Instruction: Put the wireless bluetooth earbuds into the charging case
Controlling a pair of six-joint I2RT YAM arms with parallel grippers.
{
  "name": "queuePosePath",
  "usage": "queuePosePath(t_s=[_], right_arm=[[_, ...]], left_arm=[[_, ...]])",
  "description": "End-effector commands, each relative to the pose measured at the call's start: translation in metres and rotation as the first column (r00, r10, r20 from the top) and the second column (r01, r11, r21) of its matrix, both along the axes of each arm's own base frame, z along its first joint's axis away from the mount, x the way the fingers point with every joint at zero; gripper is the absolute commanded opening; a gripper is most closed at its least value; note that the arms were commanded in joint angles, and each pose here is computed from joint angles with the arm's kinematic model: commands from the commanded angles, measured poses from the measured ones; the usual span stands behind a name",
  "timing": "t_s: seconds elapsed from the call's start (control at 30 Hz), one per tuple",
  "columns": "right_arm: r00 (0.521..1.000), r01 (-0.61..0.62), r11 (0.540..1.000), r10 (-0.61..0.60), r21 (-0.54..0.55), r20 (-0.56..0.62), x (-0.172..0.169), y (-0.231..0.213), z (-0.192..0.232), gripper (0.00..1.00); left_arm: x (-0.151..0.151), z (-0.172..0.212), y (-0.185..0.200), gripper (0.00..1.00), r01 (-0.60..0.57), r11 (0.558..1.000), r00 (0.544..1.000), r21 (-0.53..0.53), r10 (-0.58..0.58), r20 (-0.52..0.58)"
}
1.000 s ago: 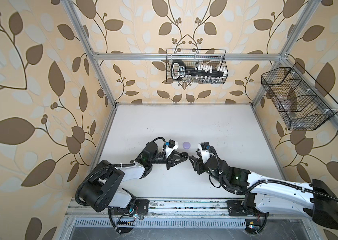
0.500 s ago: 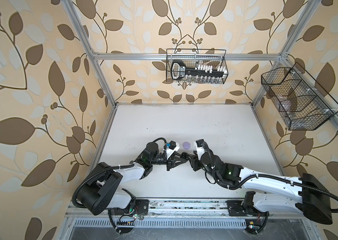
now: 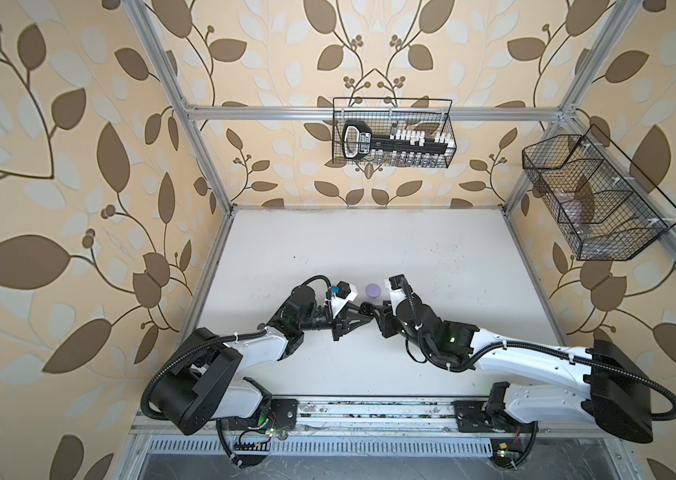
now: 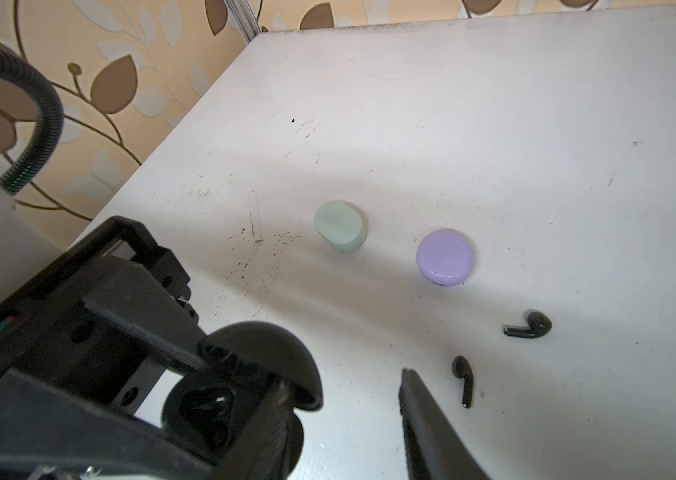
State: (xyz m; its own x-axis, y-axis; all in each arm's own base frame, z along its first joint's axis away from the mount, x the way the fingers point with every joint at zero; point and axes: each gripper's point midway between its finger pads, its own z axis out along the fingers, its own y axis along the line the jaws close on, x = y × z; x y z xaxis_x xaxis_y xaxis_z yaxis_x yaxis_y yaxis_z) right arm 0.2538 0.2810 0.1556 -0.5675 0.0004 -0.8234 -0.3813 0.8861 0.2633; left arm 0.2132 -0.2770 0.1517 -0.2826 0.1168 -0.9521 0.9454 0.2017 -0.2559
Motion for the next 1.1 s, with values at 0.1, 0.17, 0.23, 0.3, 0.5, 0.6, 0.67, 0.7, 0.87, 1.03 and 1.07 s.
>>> queuePosePath(t_s=[0.1, 0.17, 0.23, 0.3, 0.5, 0.6, 0.67, 0.7, 0.87, 1.03, 1.07], right_arm=[[0.993, 0.114, 0.993, -0.114, -0.016, -0.012, 0.017, -0.021, 0.001, 0.42], [0.994, 0.104, 0.995, -0.104, -0.002, -0.026, 0.015, -0.021, 0.004, 0.43], [0.996, 0.083, 0.996, -0.082, 0.022, -0.041, 0.009, -0.020, 0.009, 0.48], [0.996, 0.072, 0.996, -0.069, 0.047, -0.059, 0.003, -0.022, 0.013, 0.51], [0.989, 0.068, 0.994, -0.056, 0.083, -0.139, -0.011, -0.032, 0.013, 0.54], [0.985, 0.117, 0.992, -0.109, 0.053, -0.136, -0.010, -0.049, 0.013, 0.57], [0.978, 0.149, 0.988, -0.143, 0.032, -0.154, -0.007, -0.060, 0.006, 0.59], [0.974, 0.157, 0.987, -0.151, 0.022, -0.172, -0.004, -0.063, -0.001, 0.60], [0.930, 0.166, 0.978, -0.199, -0.129, -0.308, 0.015, -0.072, -0.056, 0.56], [0.898, 0.100, 0.961, -0.198, -0.257, -0.392, 0.028, -0.056, -0.097, 0.55], [0.895, 0.090, 0.960, -0.195, -0.264, -0.402, 0.030, -0.052, -0.103, 0.55]], left_arm=[[-0.036, 0.030, -0.004, 0.00, 0.176, 0.980, 0.974, -0.090, -0.160, 0.162], [-0.034, 0.028, -0.003, 0.00, 0.158, 0.984, 0.978, -0.085, -0.144, 0.148], [-0.028, 0.024, -0.004, 0.00, 0.128, 0.988, 0.987, -0.088, -0.118, 0.110], [-0.021, 0.015, -0.002, 0.00, 0.067, 0.993, 0.996, -0.093, -0.062, 0.059], [-0.021, -0.009, 0.000, 0.00, 0.025, 0.989, 0.995, -0.144, -0.038, -0.089], [-0.012, -0.018, -0.003, 0.00, -0.006, 0.989, 0.988, -0.150, -0.017, -0.152], [-0.005, -0.024, -0.005, 0.00, -0.028, 0.989, 0.983, -0.143, 0.002, -0.183], [-0.003, -0.025, -0.005, 0.00, -0.040, 0.989, 0.982, -0.142, 0.012, -0.188], [0.000, -0.024, -0.004, 0.00, -0.055, 0.988, 0.982, -0.142, 0.029, -0.186], [-0.006, -0.024, -0.003, 0.00, -0.037, 0.989, 0.984, -0.142, 0.011, -0.180], [-0.007, -0.023, -0.002, 0.00, -0.033, 0.989, 0.985, -0.142, 0.008, -0.173]])
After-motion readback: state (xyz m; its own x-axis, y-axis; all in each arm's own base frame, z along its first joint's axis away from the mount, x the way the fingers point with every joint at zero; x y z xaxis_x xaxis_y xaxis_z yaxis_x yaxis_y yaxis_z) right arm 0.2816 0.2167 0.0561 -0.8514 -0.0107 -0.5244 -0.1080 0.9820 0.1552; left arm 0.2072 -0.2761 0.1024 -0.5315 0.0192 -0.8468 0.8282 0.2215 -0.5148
